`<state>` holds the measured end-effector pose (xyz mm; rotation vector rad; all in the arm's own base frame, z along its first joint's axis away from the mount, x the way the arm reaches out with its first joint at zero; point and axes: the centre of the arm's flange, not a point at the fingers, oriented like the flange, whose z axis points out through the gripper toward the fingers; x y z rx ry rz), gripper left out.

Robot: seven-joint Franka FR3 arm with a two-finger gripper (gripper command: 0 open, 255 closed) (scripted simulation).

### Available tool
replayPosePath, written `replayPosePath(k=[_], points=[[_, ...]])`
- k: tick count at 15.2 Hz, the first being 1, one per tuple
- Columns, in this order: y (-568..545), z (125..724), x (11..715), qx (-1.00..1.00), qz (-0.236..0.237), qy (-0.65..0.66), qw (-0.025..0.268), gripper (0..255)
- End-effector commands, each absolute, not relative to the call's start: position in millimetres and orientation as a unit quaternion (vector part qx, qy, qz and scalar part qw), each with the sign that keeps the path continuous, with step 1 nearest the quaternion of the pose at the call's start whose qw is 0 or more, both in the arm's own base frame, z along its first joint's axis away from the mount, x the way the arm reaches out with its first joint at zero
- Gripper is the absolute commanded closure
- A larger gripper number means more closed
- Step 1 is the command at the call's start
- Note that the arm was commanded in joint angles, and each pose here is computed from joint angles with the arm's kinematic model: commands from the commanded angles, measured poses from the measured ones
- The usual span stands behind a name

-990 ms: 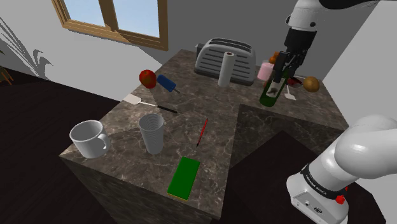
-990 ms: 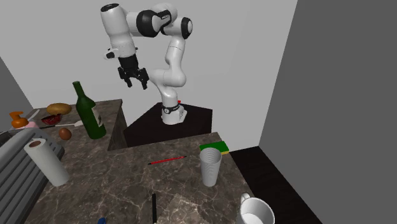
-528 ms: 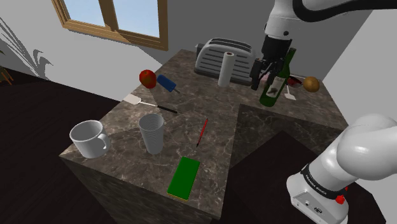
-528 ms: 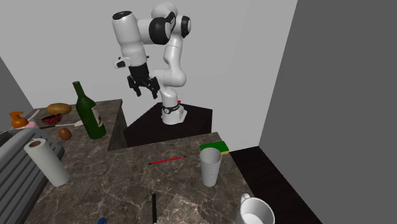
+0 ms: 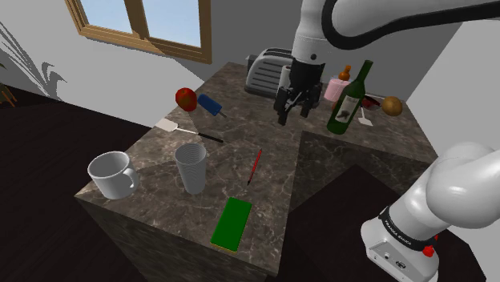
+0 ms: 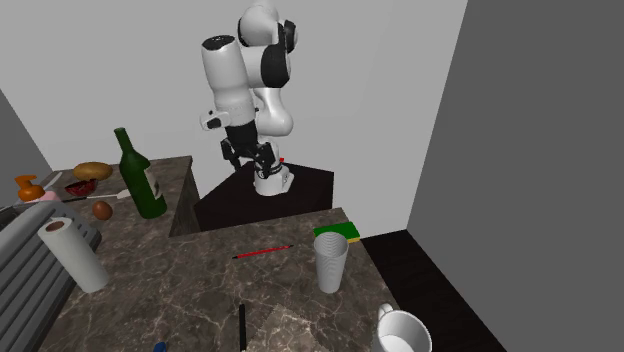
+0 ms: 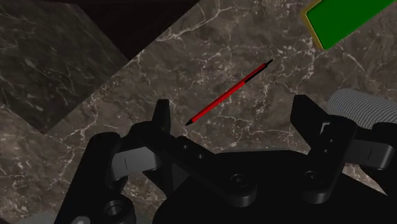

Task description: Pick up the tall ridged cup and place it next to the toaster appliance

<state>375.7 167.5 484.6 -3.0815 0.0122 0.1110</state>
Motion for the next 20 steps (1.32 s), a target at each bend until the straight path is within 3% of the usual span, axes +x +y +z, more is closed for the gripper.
replayPosePath(k=[1, 20], points=[[189.5, 481.6, 384.9, -0.999, 0.033, 0.004, 0.031, 0], [390.8, 423.3, 465.6, -0.999, 0.007, 0.002, 0.044, 0]])
